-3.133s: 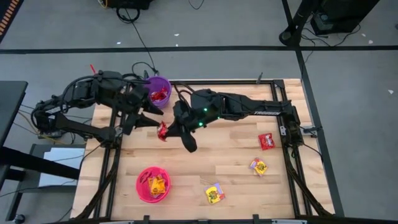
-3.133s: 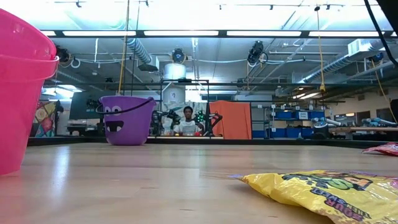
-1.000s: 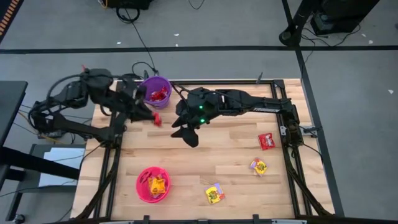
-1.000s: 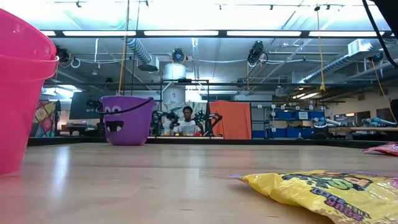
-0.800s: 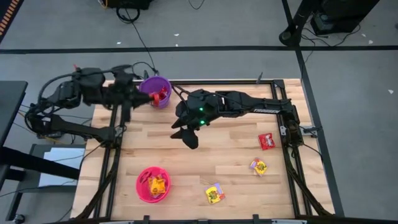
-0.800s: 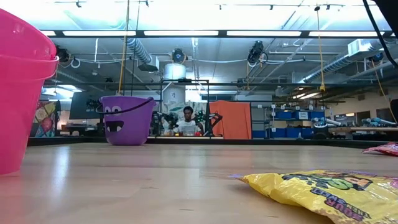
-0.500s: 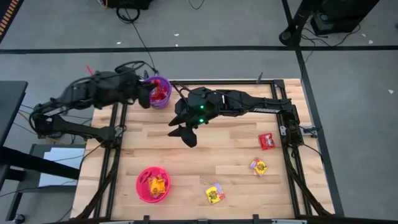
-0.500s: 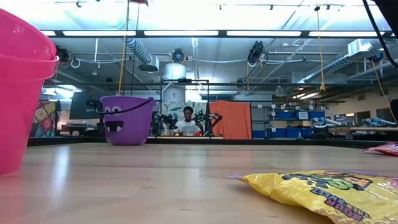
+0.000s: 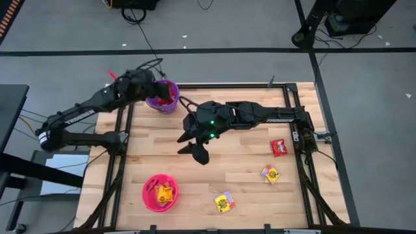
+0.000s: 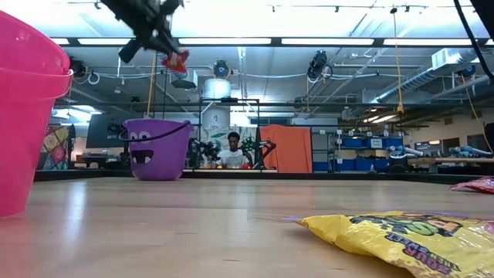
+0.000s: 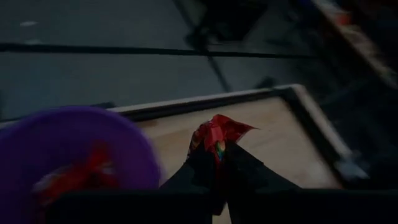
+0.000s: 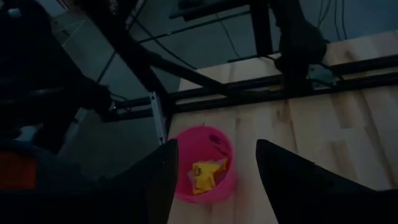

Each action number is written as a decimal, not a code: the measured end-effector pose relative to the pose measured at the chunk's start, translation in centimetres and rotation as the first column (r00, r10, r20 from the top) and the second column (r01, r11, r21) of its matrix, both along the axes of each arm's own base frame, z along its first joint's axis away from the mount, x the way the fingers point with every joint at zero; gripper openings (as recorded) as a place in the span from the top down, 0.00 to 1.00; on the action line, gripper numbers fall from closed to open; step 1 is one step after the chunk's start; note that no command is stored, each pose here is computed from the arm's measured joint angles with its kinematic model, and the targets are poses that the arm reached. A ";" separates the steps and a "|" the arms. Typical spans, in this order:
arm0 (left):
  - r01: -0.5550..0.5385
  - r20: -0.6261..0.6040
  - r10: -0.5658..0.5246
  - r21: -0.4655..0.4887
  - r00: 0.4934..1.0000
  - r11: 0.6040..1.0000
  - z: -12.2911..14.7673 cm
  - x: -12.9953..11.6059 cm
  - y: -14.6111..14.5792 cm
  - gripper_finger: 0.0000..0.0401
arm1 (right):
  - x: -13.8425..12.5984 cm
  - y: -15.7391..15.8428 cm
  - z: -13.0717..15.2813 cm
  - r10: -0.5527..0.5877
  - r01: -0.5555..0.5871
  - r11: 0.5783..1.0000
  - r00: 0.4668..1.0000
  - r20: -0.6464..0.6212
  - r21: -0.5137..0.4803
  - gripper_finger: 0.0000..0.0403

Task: Sort candy by brand, put in halloween buckets
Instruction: Put the red candy into the purple bucket, then put the yellow candy into the pink bucket

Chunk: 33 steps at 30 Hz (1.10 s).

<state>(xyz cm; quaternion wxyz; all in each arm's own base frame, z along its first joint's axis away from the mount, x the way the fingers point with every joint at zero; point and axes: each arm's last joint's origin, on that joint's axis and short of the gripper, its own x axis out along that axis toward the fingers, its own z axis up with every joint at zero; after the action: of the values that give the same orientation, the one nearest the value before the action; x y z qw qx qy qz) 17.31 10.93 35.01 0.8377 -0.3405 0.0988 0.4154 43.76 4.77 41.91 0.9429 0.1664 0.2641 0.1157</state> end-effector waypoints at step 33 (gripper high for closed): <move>0.290 0.051 -0.285 -0.200 0.957 0.936 -2.8 -0.2 5.4 0.44 | -0.5 1.5 -0.4 -0.049 0.047 0.998 0.997 -0.055 -0.030 0.45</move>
<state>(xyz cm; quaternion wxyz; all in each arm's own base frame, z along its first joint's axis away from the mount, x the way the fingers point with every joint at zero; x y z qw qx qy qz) 17.09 16.34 32.19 0.8508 -0.4113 0.1807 0.2725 43.28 6.29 41.51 0.9401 0.1622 0.2878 0.0844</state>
